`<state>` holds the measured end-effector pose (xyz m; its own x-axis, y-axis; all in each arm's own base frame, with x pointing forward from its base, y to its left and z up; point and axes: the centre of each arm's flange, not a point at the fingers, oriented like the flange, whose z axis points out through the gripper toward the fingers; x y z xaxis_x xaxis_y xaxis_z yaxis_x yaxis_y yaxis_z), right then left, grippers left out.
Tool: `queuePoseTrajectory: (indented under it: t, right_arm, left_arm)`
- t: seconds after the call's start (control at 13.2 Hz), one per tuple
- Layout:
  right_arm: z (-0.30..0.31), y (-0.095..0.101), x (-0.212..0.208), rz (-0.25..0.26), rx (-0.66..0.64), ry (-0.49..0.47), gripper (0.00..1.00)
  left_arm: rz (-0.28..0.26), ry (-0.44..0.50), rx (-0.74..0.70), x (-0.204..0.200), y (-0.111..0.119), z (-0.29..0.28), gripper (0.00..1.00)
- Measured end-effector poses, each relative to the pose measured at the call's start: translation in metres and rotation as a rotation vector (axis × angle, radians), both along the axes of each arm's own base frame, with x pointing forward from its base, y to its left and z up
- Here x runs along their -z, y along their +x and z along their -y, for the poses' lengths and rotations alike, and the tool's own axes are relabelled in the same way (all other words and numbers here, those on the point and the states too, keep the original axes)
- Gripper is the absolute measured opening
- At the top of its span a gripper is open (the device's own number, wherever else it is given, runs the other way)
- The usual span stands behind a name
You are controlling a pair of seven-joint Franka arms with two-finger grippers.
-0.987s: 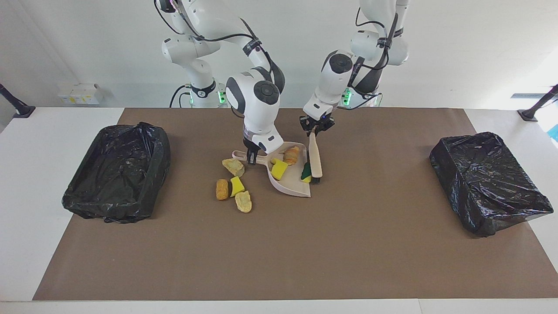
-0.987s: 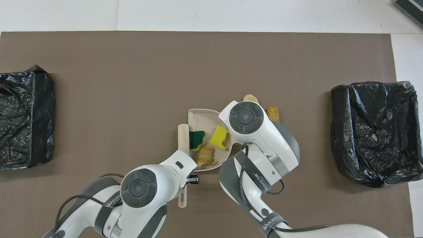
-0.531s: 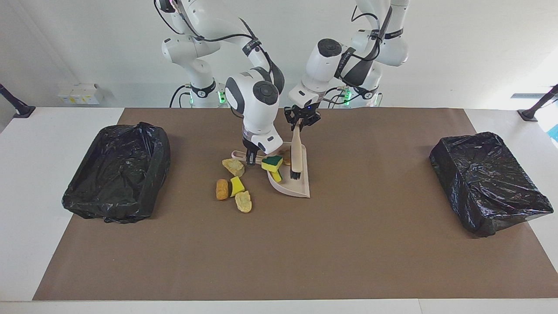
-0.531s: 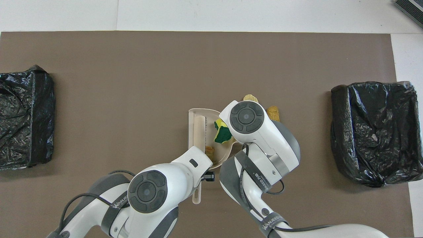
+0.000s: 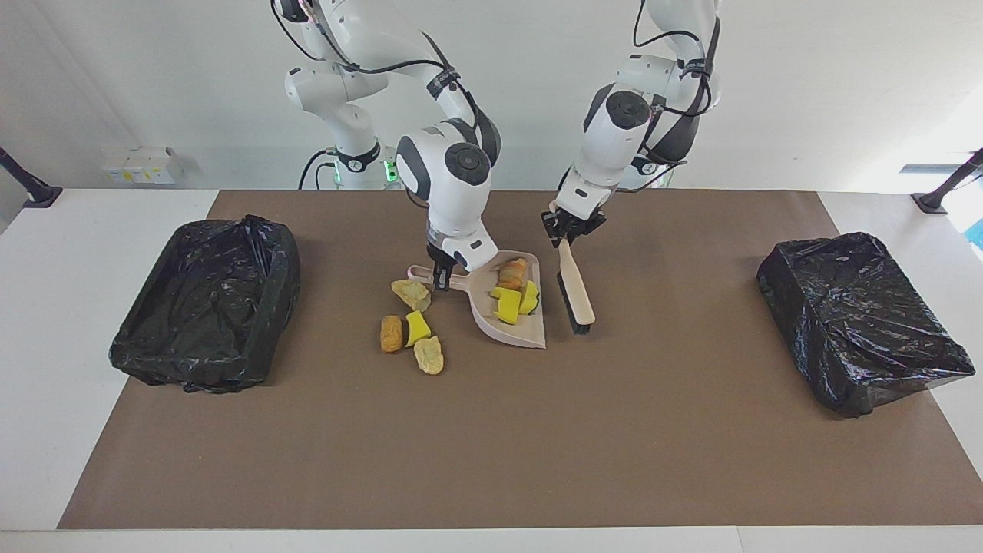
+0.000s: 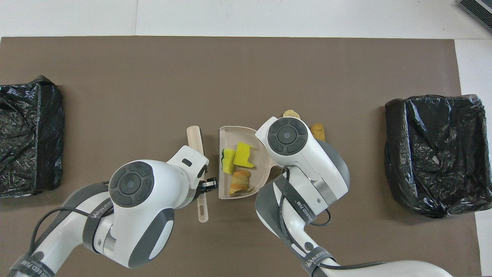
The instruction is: Sweep and dump trash in bin
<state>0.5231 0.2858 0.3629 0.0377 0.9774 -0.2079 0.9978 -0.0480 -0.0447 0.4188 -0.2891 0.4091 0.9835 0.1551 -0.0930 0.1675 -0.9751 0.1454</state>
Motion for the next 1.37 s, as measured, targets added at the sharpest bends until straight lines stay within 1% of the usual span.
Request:
queuePoseTrajectory:
  t: [0.08, 0.3, 0.46, 0.53, 0.68, 0.83, 1.06, 1.14, 1.21, 1.37]
  right_arm:
    - [0.000, 0.000, 0.000, 0.000, 0.000, 0.000, 0.33]
    - [0.003, 0.002, -0.001, 0.003, 0.019, 0.000, 0.33]
    - [0.016, 0.010, -0.009, 0.014, 0.052, 0.012, 0.33]
    - [0.027, 0.015, -0.018, 0.019, 0.087, 0.039, 0.33]
    - [0.053, 0.025, -0.044, 0.037, 0.130, 0.093, 0.33]
    - [0.088, 0.034, -0.069, 0.063, 0.148, 0.125, 0.33]
    - [0.163, 0.049, -0.102, 0.104, 0.197, 0.139, 0.33]
    - [0.193, 0.052, -0.114, 0.121, 0.218, 0.141, 0.33]
    - [0.223, 0.053, -0.125, 0.126, 0.242, 0.141, 0.33]
    - [0.286, 0.052, -0.142, 0.118, 0.290, 0.145, 0.33]
  left_arm:
    - [-0.012, 0.005, -0.006, -0.004, 0.001, -0.004, 0.26]
    - [-0.051, 0.025, -0.008, -0.006, -0.004, -0.007, 0.26]
    - [-0.066, 0.035, -0.022, -0.010, -0.012, -0.002, 0.26]
    - [-0.065, 0.038, -0.013, -0.012, -0.020, 0.005, 0.26]
    - [-0.059, 0.047, 0.019, -0.012, -0.047, 0.019, 0.26]
    - [-0.039, 0.055, 0.051, -0.007, -0.088, 0.029, 0.26]
    - [-0.011, 0.070, 0.059, 0.007, -0.144, 0.047, 0.26]
    - [-0.002, 0.071, 0.052, 0.015, -0.160, 0.054, 0.26]
    - [0.006, 0.069, 0.045, 0.024, -0.173, 0.060, 0.26]
    - [0.021, 0.062, 0.023, 0.041, -0.190, 0.062, 0.26]
